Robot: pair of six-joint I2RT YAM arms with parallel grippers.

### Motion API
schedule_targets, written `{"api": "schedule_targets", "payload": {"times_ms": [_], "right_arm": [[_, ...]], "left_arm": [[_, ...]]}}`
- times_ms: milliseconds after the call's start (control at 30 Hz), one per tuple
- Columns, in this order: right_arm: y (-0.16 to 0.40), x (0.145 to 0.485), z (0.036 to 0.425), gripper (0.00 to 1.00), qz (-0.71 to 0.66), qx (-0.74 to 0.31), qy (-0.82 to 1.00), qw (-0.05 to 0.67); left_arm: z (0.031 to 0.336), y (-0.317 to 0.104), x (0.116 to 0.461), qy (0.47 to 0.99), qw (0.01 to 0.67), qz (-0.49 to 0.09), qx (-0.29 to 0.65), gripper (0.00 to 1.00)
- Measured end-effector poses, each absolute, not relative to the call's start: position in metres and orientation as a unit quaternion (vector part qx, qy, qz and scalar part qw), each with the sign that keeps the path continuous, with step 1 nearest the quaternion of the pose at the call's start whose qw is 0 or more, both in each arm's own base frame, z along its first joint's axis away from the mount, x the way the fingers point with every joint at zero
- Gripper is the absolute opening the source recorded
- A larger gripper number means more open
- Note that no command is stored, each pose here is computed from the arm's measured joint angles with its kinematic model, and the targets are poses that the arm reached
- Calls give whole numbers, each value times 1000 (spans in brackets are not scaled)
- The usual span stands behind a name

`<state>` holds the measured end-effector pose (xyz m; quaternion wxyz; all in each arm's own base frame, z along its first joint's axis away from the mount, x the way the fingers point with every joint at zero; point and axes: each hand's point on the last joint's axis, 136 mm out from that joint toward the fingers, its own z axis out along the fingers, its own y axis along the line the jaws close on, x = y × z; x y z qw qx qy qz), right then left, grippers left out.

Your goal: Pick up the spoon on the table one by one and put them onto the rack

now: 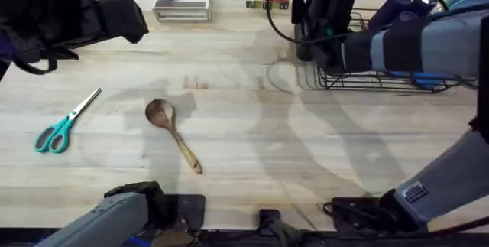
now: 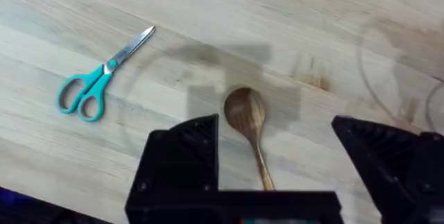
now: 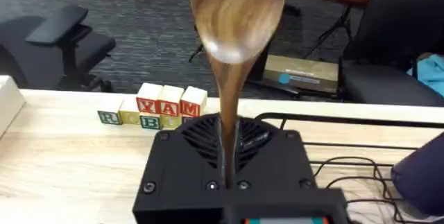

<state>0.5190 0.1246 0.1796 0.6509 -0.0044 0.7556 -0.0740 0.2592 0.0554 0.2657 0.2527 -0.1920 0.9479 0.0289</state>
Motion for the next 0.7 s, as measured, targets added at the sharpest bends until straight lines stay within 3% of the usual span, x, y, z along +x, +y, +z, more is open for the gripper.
{"api": "schedule_targets", "payload": {"times_ms": [567, 700], "right_arm": [[133, 504, 155, 32, -99, -53, 798, 593], [133, 503, 156, 112, -99, -53, 798, 592]], "left_arm": [[266, 55, 259, 948, 253, 29, -192, 993], [266, 55, 259, 948, 253, 29, -192, 993]]}}
